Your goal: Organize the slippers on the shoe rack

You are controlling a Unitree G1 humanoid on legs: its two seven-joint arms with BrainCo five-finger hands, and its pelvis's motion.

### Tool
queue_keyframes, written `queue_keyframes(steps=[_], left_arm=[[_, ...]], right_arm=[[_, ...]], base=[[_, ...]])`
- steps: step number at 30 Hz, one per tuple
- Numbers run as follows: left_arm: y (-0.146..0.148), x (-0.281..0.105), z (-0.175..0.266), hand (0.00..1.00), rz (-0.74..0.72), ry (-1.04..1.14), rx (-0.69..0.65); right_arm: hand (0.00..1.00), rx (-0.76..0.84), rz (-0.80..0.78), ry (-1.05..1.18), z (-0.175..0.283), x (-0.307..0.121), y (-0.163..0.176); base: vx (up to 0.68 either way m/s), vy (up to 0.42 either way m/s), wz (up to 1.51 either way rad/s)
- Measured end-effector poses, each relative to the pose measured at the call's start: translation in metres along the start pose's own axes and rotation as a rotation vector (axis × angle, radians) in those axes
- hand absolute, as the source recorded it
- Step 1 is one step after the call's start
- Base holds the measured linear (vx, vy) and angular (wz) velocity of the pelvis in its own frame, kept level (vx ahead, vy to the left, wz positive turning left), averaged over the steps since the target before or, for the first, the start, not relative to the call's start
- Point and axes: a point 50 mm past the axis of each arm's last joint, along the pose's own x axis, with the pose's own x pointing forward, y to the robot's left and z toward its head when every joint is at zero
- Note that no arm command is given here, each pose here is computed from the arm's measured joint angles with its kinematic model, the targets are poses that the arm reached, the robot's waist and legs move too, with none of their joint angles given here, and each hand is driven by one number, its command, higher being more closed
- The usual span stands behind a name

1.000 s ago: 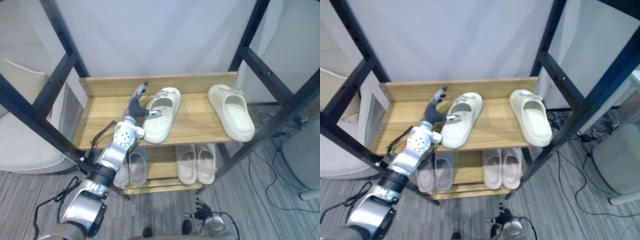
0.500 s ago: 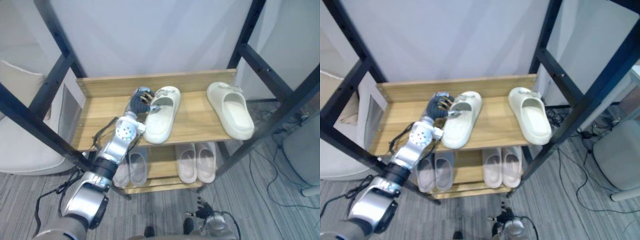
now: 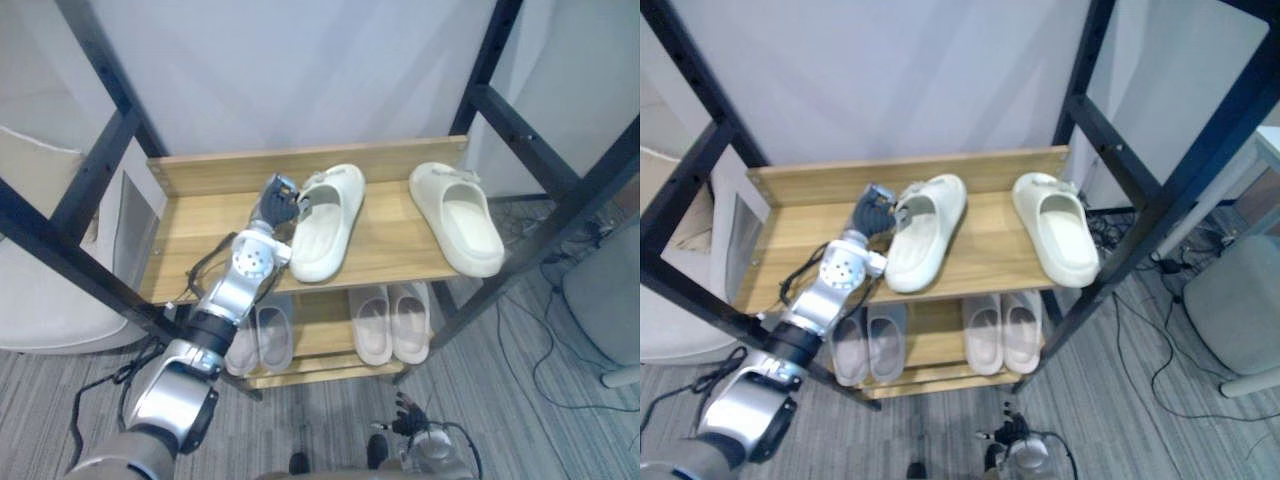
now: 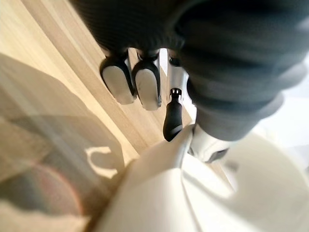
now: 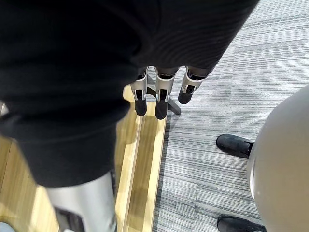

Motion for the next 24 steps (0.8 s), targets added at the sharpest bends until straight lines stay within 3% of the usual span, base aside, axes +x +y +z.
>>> queue_keyframes(steps=[10,24], left_arm=[[-0.023,-0.001,0.01,1.0,-0.025,-0.003,-0.115],[-0.045,0.005,0.038,1.0,-0.098,-0.083,-0.136]], right_arm=[[0.0,0.002,0.001,0.001,0.0,0.0,0.001],[0.0,0.003,0.001,0.002,0.0,0.0,0.0]], base=[[0.0,0.0,0.0],[0.0,0.0,0.0]])
